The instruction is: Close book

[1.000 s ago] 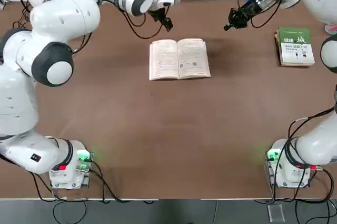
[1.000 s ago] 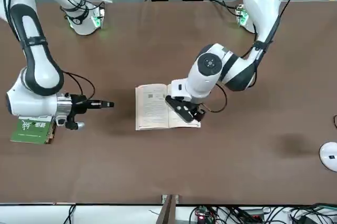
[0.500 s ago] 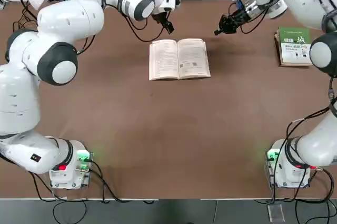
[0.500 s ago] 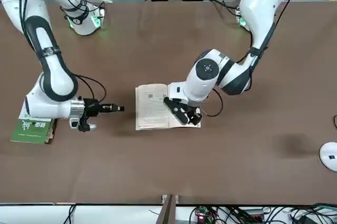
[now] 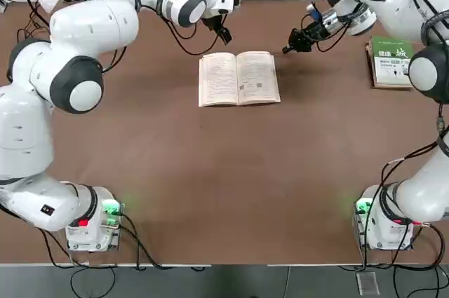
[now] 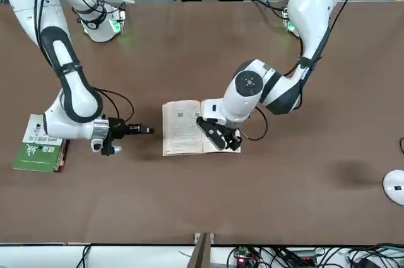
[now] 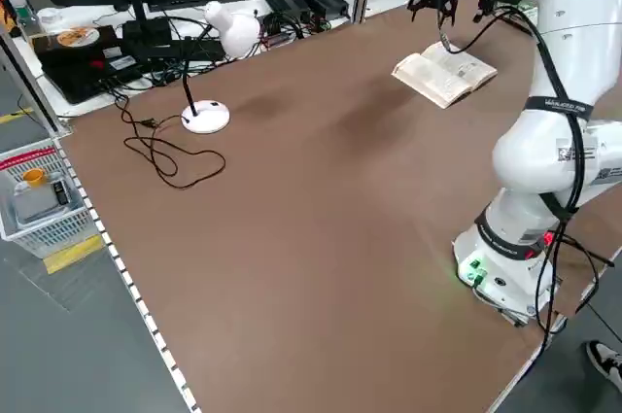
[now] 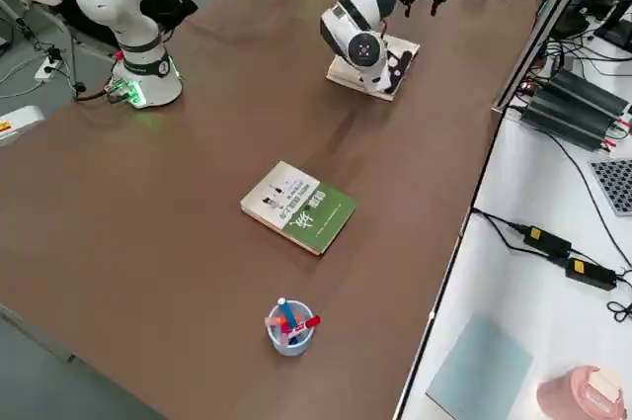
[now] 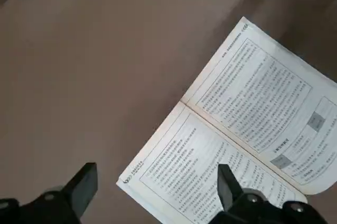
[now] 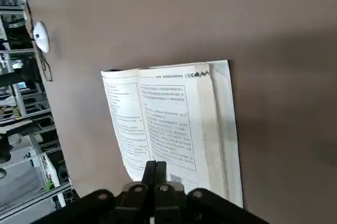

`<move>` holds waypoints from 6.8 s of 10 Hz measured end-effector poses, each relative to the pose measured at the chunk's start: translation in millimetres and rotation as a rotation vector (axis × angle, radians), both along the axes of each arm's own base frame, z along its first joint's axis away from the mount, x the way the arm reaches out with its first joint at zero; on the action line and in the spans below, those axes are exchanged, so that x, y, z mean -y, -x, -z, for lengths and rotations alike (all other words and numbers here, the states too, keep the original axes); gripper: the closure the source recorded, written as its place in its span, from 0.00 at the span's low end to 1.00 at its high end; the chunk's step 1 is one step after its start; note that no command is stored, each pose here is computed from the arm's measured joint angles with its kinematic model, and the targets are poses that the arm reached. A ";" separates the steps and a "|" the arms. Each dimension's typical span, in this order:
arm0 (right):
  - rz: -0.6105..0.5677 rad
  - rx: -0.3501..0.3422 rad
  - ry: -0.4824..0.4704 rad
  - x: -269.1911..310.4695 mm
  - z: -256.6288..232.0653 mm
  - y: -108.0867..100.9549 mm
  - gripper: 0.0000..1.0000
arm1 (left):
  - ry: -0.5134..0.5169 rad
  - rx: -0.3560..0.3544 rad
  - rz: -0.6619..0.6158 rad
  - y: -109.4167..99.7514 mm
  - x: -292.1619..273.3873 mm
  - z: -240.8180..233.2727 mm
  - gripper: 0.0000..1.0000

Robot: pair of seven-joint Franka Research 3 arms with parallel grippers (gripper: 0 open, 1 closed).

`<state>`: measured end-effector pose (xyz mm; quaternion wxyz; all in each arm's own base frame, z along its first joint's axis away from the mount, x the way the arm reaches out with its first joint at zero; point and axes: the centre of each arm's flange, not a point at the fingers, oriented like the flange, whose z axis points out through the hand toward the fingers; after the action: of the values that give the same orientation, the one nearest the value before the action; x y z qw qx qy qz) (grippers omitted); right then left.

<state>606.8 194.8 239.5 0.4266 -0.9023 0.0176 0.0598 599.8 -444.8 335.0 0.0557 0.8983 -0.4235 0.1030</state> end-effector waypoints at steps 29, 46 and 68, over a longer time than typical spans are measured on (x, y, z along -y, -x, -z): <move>-0.009 0.086 0.097 -68.9 74.2 55.9 0.99 | 0.011 0.054 0.138 -10.9 0.1 59.1 0.00; -0.028 0.101 0.124 -70.0 95.8 62.3 0.99 | 0.069 0.119 0.199 -46.7 -37.4 71.6 0.00; -0.013 0.097 0.120 -68.3 96.3 61.6 0.99 | 0.428 -0.144 -0.100 -56.6 -61.1 128.9 0.00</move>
<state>545.2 263.1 143.3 0.3717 -0.9282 -0.0053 0.0174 656.4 -383.7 206.1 0.2697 0.8910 -0.3418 0.1288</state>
